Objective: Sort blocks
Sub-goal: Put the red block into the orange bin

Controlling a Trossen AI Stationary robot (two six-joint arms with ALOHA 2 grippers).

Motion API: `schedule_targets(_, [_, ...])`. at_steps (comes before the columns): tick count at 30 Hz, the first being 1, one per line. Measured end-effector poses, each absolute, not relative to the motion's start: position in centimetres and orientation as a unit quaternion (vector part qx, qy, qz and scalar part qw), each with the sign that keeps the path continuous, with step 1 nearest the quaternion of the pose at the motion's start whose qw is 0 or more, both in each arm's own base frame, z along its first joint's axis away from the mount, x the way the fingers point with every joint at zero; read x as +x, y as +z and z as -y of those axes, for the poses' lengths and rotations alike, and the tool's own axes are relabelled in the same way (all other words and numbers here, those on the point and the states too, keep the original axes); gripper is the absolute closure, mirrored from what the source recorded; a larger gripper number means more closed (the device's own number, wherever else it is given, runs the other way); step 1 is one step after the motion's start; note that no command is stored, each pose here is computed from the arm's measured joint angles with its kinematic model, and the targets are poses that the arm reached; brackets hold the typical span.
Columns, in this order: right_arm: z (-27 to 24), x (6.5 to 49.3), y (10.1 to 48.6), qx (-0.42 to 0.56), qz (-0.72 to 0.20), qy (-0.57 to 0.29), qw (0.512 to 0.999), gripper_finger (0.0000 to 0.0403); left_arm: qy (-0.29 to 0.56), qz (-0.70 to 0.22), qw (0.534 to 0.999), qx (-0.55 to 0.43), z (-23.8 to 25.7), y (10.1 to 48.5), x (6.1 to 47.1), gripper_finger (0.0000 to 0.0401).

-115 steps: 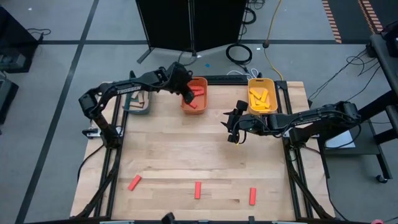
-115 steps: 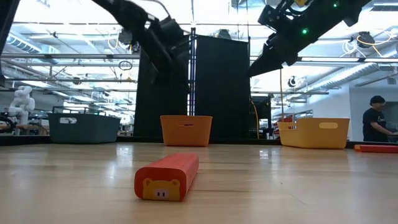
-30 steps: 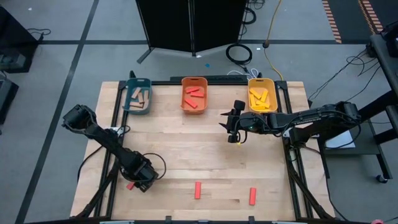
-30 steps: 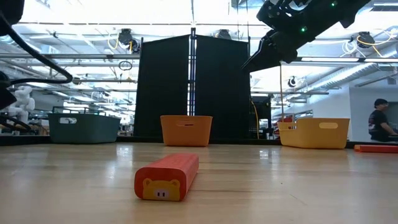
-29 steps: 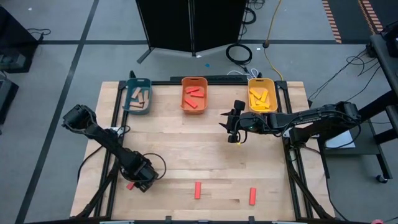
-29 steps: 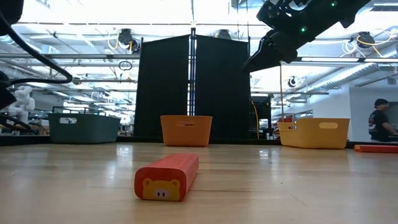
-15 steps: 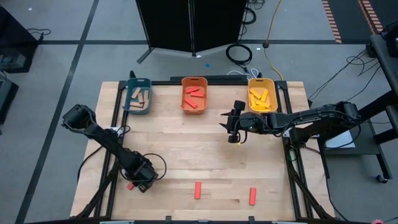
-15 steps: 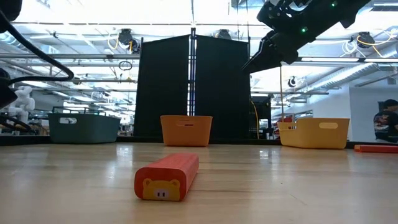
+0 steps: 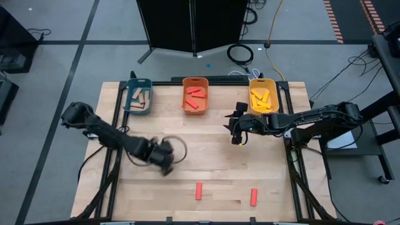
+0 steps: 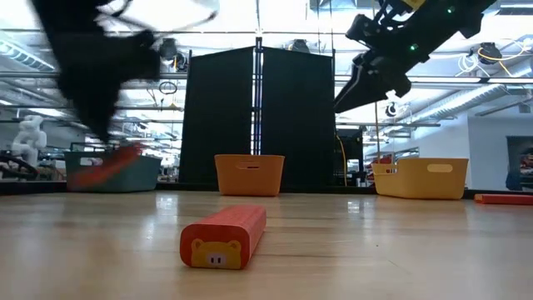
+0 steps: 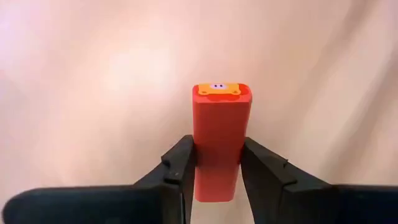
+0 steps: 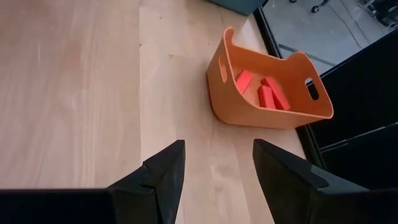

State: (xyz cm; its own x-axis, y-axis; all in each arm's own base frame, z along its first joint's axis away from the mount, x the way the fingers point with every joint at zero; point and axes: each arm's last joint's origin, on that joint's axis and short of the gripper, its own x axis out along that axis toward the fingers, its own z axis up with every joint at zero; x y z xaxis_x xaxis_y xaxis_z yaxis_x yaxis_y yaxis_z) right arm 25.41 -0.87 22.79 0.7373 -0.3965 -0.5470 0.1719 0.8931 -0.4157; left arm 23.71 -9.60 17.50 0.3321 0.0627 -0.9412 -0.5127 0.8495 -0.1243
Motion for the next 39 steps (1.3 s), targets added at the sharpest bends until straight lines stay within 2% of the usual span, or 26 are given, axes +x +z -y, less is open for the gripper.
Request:
schedule_targets(2, [1.0,25.5,23.0,-0.175,-0.319,-0.157,0.918,0.0220,0.213,-0.472,0.844,-0.139,7.8,19.0,25.1,0.0299])
schedule_targets(4, [1.3,25.6,23.2,-0.175,-0.309,-0.163,0.920,0.0220,0.259,-0.403,0.875,-0.076,5.6,20.4,26.4,0.0298])
schedule_targets(8, [2.3,25.7,23.3,-0.181,-0.305,-0.178,0.918,0.0220,0.318,-0.344,0.883,-0.020,-0.7,21.9,28.2,0.0298])
schedule_targets(10, [2.9,25.7,23.5,-0.180,-0.297,-0.191,0.918,0.0220,0.291,-0.346,0.891,-0.028,-4.3,22.0,28.6,0.0297])
schedule_targets(13, [3.9,25.8,23.8,-0.175,-0.285,-0.211,0.919,0.0220,0.234,-0.302,0.922,-0.059,-9.4,22.4,29.0,0.0297])
schedule_targets(16, [4.8,25.7,23.9,-0.173,-0.285,-0.227,0.915,0.0220,0.244,-0.253,0.932,-0.088,-13.7,23.2,28.2,0.0297])
schedule_targets(20, [6.1,25.6,23.5,-0.166,-0.296,-0.246,0.908,0.0220,0.278,-0.219,0.923,-0.151,-17.9,24.1,26.8,0.0297])
schedule_targets(27, [8.4,26.8,21.6,-0.177,-0.313,-0.257,0.897,0.0220,0.195,-0.224,0.907,-0.297,-20.9,22.2,27.5,0.0296])
schedule_targets(39, [8.7,27.5,20.7,-0.252,-0.332,-0.218,0.882,0.0220,0.170,-0.248,0.905,-0.300,-20.8,22.1,30.1,0.0289])
